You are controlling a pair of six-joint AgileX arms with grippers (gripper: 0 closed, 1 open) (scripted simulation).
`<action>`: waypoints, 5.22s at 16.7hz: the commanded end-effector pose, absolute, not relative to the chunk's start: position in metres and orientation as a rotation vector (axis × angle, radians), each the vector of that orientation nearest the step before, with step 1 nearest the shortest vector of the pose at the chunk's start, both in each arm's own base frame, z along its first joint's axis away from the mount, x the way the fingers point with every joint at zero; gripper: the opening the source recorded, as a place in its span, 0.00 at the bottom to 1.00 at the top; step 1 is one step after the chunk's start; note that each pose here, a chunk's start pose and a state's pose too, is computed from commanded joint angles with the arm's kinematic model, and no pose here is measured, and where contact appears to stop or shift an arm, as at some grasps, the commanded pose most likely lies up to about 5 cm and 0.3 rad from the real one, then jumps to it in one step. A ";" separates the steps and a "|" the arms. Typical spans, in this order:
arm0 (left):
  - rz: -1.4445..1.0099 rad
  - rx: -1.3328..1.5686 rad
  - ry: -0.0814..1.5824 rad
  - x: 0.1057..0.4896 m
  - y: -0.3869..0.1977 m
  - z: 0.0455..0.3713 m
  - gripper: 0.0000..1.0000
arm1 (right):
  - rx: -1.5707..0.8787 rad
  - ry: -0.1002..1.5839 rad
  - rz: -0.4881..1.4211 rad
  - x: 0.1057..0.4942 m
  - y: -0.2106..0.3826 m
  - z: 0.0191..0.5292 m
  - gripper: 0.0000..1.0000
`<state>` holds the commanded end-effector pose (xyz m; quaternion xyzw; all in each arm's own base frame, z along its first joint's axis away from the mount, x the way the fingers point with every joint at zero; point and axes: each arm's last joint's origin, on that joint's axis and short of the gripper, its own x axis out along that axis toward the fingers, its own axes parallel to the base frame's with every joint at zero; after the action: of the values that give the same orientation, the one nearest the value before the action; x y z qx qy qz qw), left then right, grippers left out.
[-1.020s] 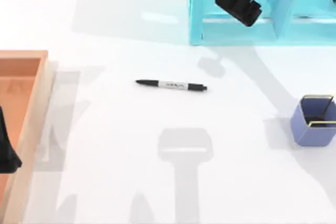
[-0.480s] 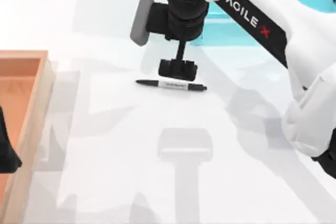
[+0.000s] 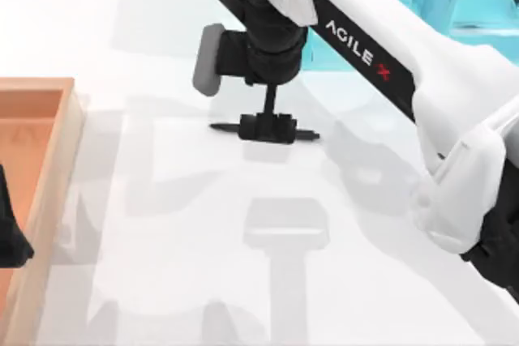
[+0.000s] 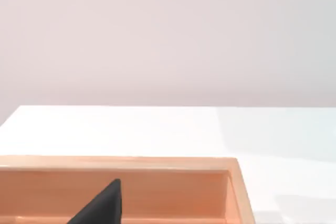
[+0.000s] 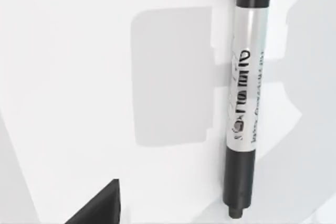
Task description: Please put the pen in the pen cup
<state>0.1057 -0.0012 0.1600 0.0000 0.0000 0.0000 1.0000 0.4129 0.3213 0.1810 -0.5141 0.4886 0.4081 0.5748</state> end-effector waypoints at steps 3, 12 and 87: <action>0.000 0.000 0.000 0.106 -0.001 0.160 1.00 | -1.203 1.149 0.955 0.416 0.320 0.175 1.00; 0.000 0.000 0.000 0.106 -0.001 0.160 1.00 | -1.204 1.147 0.956 0.434 0.320 0.087 1.00; 0.000 0.000 0.000 0.106 -0.001 0.160 1.00 | -0.033 0.116 1.290 0.317 -0.051 0.195 0.00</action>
<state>0.1057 -0.0012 0.1600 0.0000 0.0000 0.0000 1.0000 0.3175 -0.0509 0.1952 -0.0154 0.0538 0.6007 0.7975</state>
